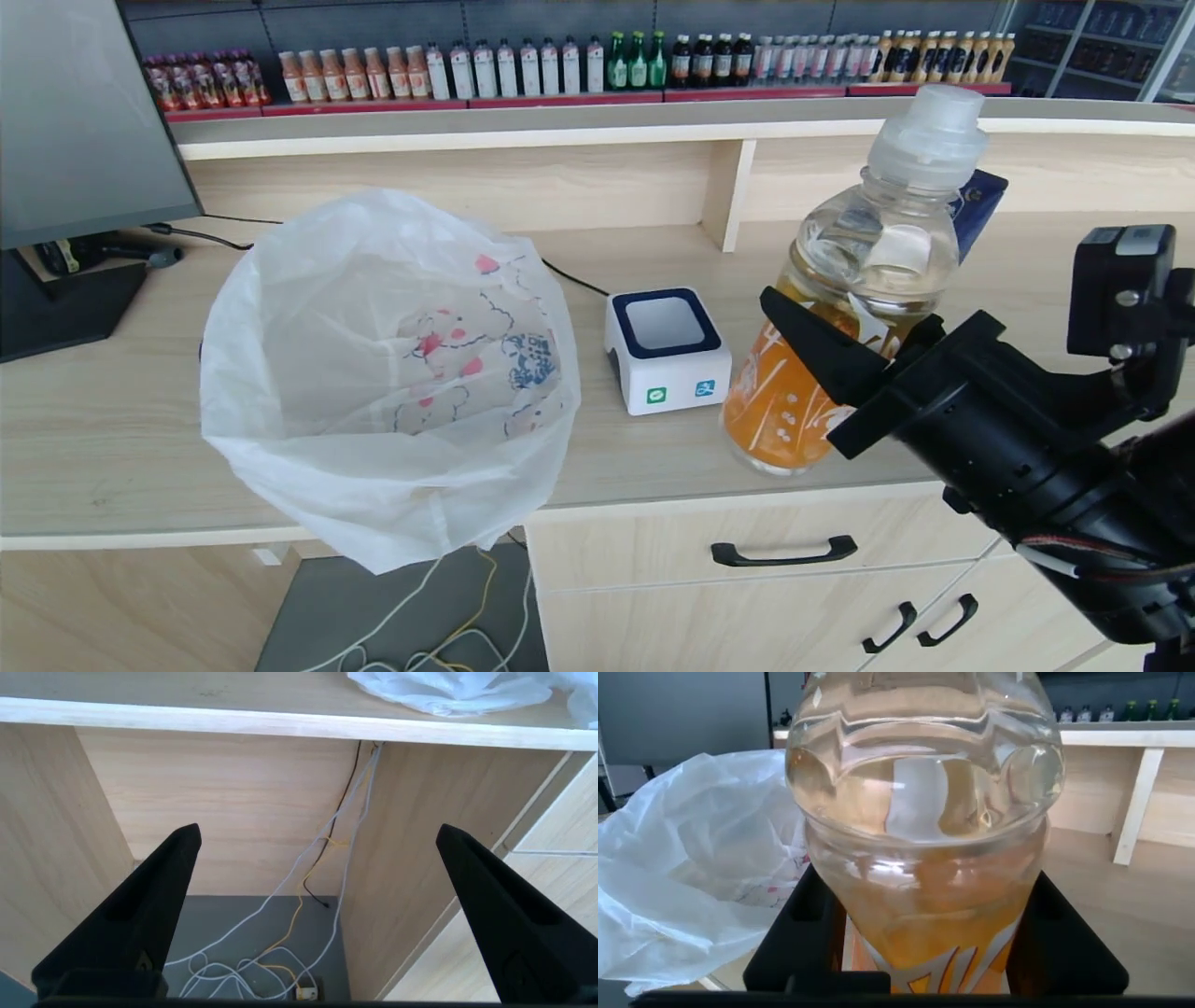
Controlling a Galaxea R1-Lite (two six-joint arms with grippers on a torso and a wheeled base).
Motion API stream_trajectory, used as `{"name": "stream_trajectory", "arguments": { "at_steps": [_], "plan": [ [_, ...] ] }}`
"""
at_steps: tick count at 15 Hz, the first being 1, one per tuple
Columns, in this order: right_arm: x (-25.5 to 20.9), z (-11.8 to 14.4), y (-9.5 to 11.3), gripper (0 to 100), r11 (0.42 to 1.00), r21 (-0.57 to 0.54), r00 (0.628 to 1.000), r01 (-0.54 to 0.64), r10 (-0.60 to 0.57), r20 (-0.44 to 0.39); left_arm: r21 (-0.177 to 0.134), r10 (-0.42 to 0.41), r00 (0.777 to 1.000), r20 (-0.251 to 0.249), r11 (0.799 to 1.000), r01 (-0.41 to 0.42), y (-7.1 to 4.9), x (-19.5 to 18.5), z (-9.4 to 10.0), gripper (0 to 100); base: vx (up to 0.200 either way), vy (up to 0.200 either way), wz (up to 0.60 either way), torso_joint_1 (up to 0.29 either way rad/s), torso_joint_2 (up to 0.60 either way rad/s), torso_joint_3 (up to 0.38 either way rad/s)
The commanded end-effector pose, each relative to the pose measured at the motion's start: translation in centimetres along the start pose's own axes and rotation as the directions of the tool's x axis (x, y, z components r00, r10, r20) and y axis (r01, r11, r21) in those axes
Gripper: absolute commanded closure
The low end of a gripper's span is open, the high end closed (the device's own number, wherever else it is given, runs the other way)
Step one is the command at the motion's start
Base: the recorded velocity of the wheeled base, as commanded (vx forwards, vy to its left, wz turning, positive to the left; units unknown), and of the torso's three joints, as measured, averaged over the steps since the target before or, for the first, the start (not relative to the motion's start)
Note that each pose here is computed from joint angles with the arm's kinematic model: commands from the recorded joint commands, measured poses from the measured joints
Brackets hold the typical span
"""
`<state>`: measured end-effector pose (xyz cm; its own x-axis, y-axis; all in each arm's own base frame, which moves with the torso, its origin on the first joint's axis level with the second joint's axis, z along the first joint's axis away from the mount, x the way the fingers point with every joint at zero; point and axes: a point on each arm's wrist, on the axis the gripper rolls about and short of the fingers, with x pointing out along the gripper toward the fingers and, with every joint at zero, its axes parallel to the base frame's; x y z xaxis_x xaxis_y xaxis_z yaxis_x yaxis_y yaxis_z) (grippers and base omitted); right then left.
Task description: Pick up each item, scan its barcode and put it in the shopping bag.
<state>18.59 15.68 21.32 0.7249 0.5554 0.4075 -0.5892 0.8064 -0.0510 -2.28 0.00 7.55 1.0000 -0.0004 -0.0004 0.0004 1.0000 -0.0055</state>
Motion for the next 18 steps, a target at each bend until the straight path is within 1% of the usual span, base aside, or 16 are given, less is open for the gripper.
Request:
{"name": "stream_trajectory", "arguments": {
  "at_steps": [1,6,14,18],
  "plan": [
    [0.0,0.0,0.0,100,1.0,0.002,1.0,0.0,0.0,0.002,-0.001,-0.001,1.0,0.0,1.0,0.001,0.0,0.0,0.0,0,0.0,0.2,0.0,0.007,0.0,0.002],
    [-0.5,0.7,-0.1,100,1.0,0.001,1.0,0.003,-0.003,0.018,-0.001,0.0,1.0,0.0,1.0,0.0,0.0,0.0,0.0,0,0.0,0.2,0.0,0.004,0.0,0.002],
    [-0.6,1.9,-0.4,100,1.0,0.0,0.998,0.017,-0.017,0.065,0.004,-0.001,1.0,0.0,1.0,0.001,0.0,0.0,0.0,0,0.0,0.0,0.0,0.0,0.0,0.0],
    [-0.2,2.4,-1.5,100,0.998,-0.014,0.994,0.063,-0.061,0.091,0.004,0.0,1.0,0.0,1.0,0.0,0.0,0.0,0.0,0,0.0,0.0,0.0,0.0,0.0,0.0]
  ]
}}
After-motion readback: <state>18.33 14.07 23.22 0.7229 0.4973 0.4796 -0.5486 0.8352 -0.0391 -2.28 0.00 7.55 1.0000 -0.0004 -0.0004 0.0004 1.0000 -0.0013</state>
